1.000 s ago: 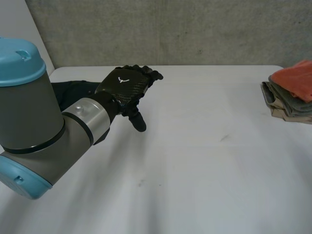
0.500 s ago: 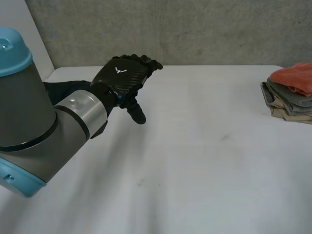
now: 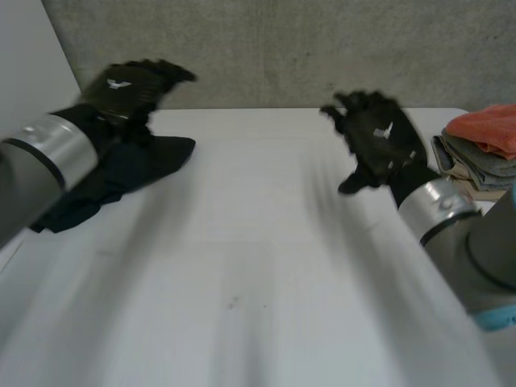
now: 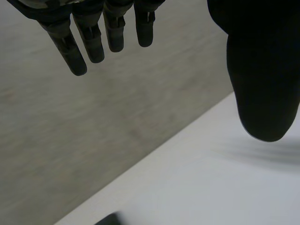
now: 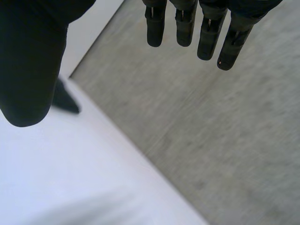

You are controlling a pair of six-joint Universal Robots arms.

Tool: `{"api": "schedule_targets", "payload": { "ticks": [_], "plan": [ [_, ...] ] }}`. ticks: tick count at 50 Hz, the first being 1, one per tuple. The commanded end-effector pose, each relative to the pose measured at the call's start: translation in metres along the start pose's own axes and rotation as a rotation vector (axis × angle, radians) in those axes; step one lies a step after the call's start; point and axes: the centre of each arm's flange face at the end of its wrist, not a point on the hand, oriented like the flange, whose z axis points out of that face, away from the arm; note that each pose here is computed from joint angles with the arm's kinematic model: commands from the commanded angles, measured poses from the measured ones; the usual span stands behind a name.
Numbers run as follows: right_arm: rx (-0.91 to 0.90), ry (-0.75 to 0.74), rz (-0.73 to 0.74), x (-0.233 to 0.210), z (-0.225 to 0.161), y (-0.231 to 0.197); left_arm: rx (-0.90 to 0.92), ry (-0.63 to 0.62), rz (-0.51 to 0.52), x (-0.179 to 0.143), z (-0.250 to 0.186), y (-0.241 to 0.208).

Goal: Fold the laundry.

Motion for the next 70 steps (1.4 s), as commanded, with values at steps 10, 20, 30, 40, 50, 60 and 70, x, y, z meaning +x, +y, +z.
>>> {"api": "schedule_targets", "payload": {
  "ticks": [10, 20, 30, 40, 50, 60, 70],
  "plan": [
    [-0.177, -0.057, -0.107, -0.024, -0.035, 0.046, -0.253, -0.356, 0.386, -0.194, 0.045, 0.147],
    [-0.2, -0.056, -0.103, -0.022, -0.04, 0.052, -0.397, -0.375, 0.492, -0.214, 0.058, 0.214],
    [-0.21, -0.04, -0.105, -0.019, -0.04, 0.054, -0.232, -0.414, 0.404, -0.175, 0.075, 0.175],
    [-0.211, 0.044, -0.114, 0.007, -0.032, 0.056, 0.068, -0.098, 0.205, -0.013, 0.051, 0.068],
    [-0.206, 0.164, -0.139, 0.036, -0.024, 0.05, -0.012, 0.585, 0.044, 0.158, -0.037, 0.076],
    [-0.228, 0.17, -0.131, 0.04, -0.025, 0.052, -0.051, 0.514, 0.076, 0.168, -0.041, 0.073],
    [-0.232, 0.161, -0.128, 0.037, -0.025, 0.053, -0.07, -0.118, 0.175, 0.031, 0.032, 0.08]
  ]
}}
